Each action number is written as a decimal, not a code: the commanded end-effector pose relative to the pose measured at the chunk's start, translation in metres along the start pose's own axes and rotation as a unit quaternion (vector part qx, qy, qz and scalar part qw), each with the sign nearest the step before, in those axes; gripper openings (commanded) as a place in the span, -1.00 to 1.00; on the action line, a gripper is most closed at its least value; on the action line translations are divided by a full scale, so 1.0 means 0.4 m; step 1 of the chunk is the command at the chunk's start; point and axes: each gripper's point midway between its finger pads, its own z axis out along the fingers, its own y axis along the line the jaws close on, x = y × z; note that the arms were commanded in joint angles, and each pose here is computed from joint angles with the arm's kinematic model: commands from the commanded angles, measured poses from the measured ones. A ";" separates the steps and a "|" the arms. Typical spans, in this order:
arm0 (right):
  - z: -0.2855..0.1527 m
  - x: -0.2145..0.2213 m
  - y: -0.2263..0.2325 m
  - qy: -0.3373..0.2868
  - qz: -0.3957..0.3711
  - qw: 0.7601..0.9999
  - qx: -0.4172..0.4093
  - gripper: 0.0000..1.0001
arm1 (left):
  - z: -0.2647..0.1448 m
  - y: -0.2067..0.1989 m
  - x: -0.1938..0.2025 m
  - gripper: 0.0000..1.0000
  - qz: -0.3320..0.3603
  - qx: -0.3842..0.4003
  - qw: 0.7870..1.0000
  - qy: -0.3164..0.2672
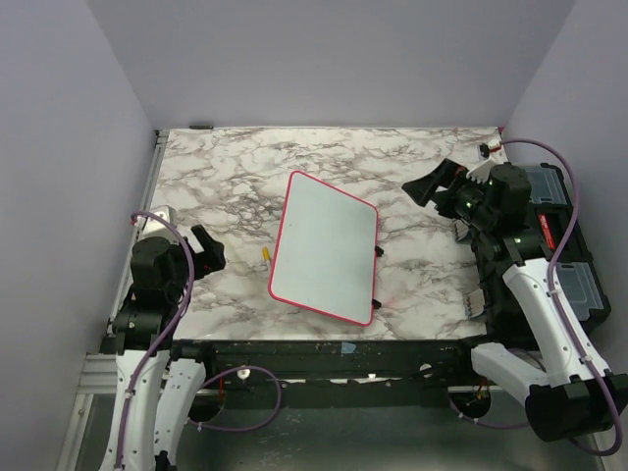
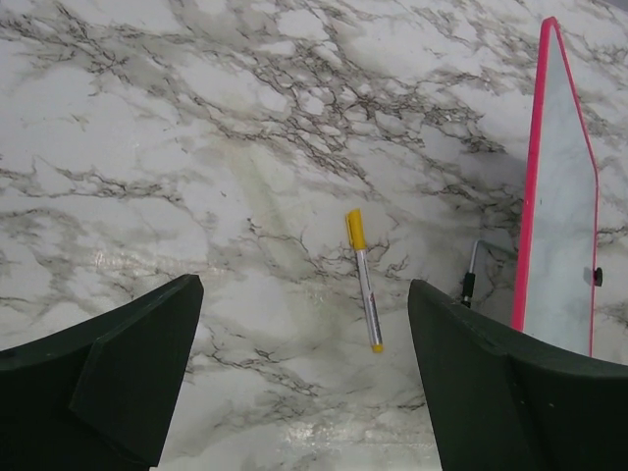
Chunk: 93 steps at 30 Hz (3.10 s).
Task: Write a sentence on the whiteboard
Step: Pick up the whiteboard marker from the center of the board.
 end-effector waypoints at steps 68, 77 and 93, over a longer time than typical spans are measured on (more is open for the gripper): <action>-0.024 0.145 -0.111 0.110 -0.006 0.988 0.111 1.00 | 0.422 -0.111 0.378 -0.21 0.021 -0.101 0.944 0.312; -0.020 0.153 -0.115 0.113 -0.006 0.988 0.108 1.00 | 0.406 -0.126 0.450 -0.24 -0.022 -0.096 0.934 0.342; -0.017 0.175 -0.123 0.124 -0.005 0.987 0.106 1.00 | 0.429 -0.123 0.500 -1.00 -0.039 -0.113 0.931 0.345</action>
